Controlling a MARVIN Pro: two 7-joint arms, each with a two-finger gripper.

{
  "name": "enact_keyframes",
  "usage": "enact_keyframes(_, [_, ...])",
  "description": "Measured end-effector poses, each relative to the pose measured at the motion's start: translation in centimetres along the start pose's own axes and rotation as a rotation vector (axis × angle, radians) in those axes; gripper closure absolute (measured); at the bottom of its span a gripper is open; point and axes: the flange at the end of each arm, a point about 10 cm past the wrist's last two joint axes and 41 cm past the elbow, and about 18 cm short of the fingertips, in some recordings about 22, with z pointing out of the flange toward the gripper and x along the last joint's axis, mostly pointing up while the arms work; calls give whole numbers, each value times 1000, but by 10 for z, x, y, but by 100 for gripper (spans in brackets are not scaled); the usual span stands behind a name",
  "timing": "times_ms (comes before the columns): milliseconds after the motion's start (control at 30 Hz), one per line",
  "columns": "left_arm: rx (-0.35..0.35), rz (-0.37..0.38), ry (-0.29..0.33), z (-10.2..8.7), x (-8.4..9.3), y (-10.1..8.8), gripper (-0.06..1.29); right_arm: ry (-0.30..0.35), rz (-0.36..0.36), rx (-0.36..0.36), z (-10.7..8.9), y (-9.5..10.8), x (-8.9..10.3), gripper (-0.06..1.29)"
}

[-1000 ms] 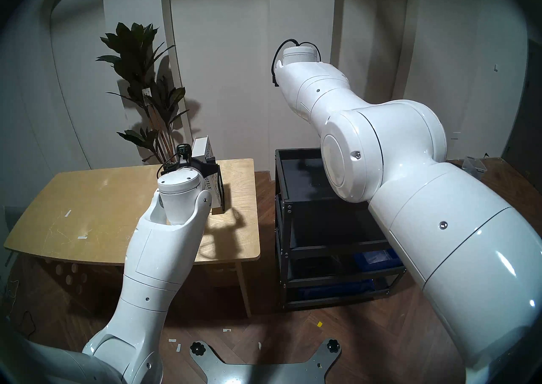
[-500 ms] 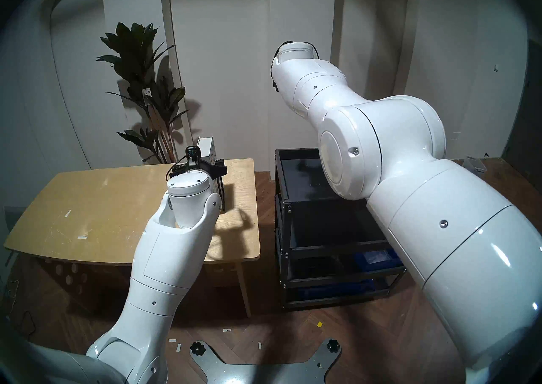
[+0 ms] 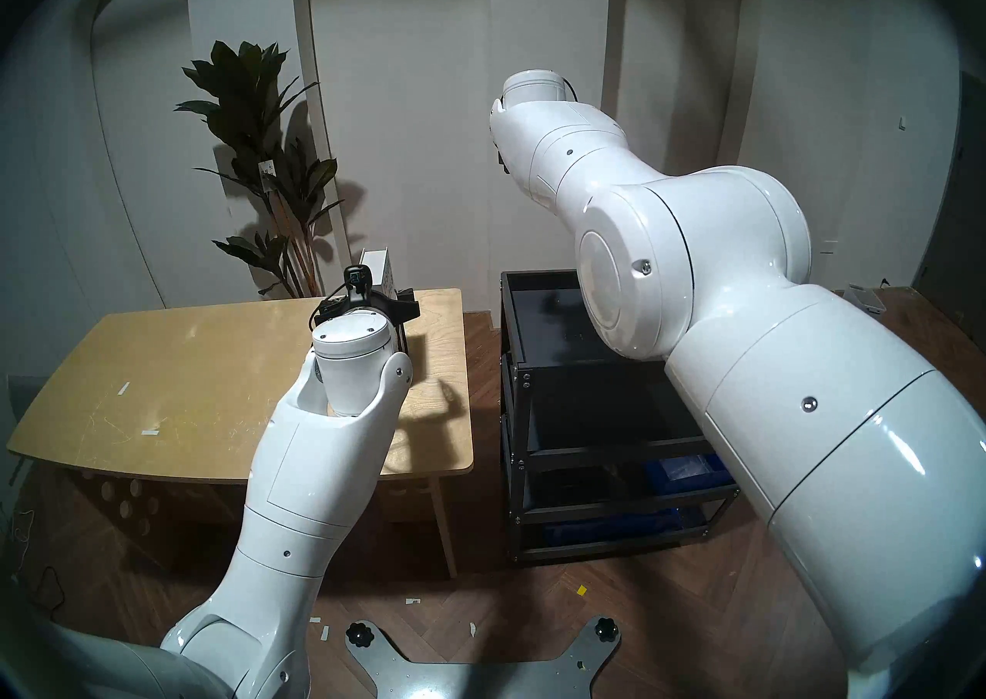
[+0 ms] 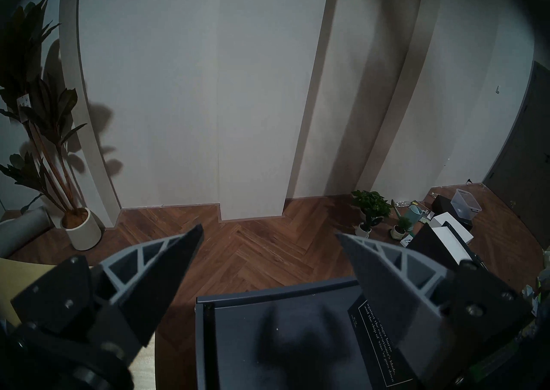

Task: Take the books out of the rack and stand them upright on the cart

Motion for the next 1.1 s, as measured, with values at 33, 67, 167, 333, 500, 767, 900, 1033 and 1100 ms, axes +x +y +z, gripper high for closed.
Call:
enact_keyframes(33, [2,0,0,0,0,0,0,-4,-1,-1,-1,0,0,2])
enact_keyframes(67, [4,-1,1,0,0,0,0,-9,-3,-3,-1,0,1,2])
enact_keyframes(167, [11,-3,2,1,0,-1,0,-19,-7,-7,-4,-1,2,2])
enact_keyframes(333, [31,-8,-1,4,-1,-6,0,-37,-15,-10,-9,-5,5,2])
enact_keyframes(500, [51,-12,-7,7,-2,-11,0,-51,-21,-8,-15,-9,9,2])
enact_keyframes(767, [79,-18,-16,13,-5,-18,0,-73,-28,-2,-23,-17,14,2])
enact_keyframes(900, [91,-21,-21,17,-6,-21,0,-87,-31,4,-28,-21,16,2])
enact_keyframes(1033, [103,-25,-25,19,-7,-23,0,-100,-34,11,-32,-26,18,2])
enact_keyframes(1100, [107,-26,-26,21,-7,-24,0,-105,-35,14,-34,-27,19,2])
